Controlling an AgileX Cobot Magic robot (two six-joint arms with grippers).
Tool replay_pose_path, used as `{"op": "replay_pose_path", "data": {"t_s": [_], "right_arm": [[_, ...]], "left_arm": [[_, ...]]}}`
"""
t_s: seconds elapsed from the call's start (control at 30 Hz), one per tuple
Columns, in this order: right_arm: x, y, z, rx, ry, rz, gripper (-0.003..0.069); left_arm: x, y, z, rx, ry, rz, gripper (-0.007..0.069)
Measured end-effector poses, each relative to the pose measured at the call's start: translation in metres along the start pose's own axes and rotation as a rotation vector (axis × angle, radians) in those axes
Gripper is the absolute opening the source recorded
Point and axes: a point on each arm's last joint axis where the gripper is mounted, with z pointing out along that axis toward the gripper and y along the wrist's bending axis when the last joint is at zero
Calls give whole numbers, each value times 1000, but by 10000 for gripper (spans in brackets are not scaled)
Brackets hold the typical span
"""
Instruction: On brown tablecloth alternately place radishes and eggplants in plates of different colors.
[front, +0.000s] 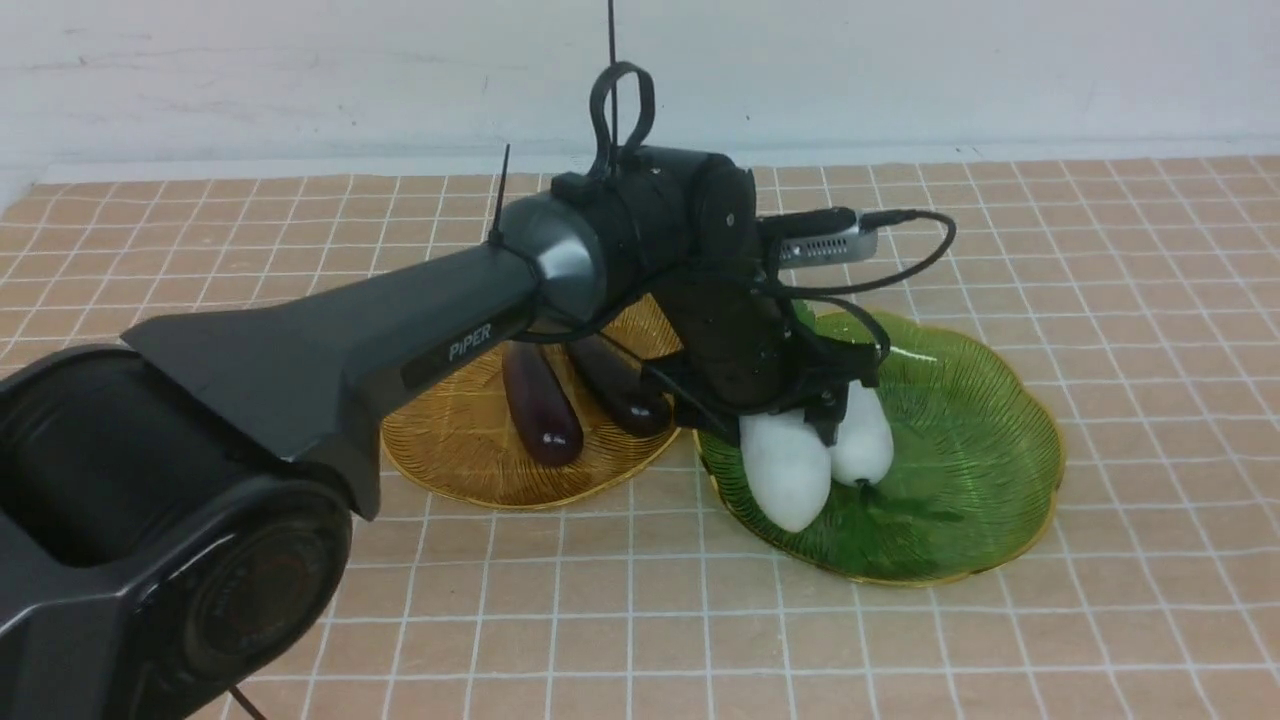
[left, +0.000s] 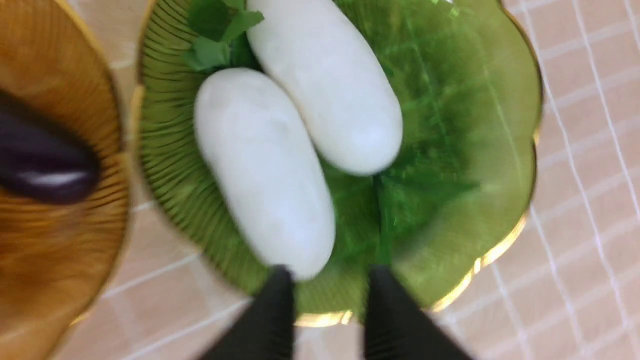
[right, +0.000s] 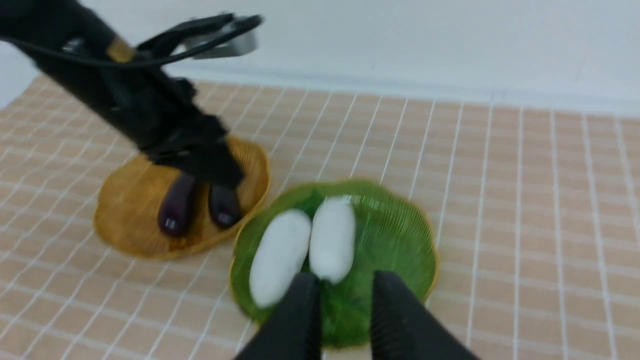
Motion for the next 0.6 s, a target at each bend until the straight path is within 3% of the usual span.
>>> {"op": "replay_pose_path", "data": {"t_s": [0.1, 0.17, 0.43, 0.6], "right_arm": [[4, -1, -11, 2, -91, -13, 67], [13, -3, -24, 0, -247, -23, 13], [62, -8, -35, -17, -672, -37, -14], [78, -10, -16, -34, -807, -45, -15]], "left_arm": [[6, -4, -46, -35, -27, 99, 60], [10, -6, -78, -70, -64, 143, 19], [47, -7, -166, -211, -197, 220, -3], [105, 3, -217, -273, -296, 222, -3]]}}
